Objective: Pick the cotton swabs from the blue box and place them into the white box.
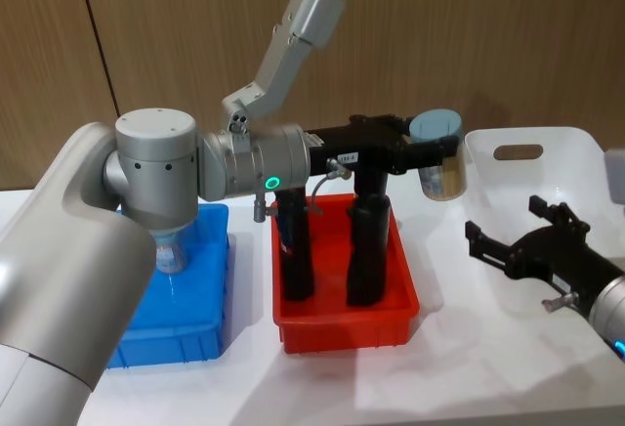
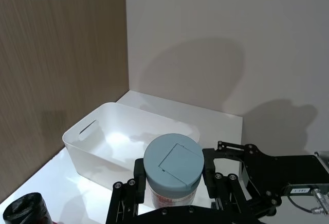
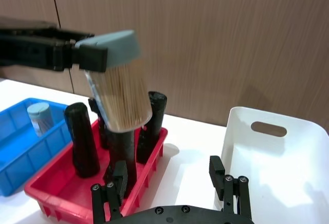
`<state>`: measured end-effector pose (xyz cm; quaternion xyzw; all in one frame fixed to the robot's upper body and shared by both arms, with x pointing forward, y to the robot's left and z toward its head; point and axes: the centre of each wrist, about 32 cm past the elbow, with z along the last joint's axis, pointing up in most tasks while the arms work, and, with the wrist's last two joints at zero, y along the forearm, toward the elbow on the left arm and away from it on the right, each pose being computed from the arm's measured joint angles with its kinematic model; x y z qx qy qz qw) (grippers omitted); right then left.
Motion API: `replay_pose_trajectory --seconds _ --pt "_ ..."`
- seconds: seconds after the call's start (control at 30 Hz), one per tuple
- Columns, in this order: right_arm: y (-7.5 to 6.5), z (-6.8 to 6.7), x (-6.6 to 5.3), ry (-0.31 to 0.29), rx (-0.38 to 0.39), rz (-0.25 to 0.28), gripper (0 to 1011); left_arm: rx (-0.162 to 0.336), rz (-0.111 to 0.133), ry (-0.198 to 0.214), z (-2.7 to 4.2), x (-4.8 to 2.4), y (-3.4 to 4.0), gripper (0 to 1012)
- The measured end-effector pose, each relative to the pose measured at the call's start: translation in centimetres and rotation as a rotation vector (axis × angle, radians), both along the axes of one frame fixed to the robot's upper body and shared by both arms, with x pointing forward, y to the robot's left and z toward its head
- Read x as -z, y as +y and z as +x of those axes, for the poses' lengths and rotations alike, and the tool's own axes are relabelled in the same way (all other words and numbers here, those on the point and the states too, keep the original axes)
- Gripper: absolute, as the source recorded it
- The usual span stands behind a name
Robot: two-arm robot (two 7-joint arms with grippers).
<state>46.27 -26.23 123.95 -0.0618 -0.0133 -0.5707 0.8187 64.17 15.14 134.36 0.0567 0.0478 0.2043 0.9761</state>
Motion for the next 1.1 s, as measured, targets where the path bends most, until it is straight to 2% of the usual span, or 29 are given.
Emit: replay_pose_trajectory --seconds 0.4,1.1 --pt "0.0 0.4 -1.0 -0.029 -0.022 0.032 1002 0.0 0.0 0.0 0.0 0.0 0.0 660" --pt "1.2 0.3 -1.5 -0.044 -0.121 0.018 1002 0.0 0.0 0.0 0.0 0.0 0.0 660"
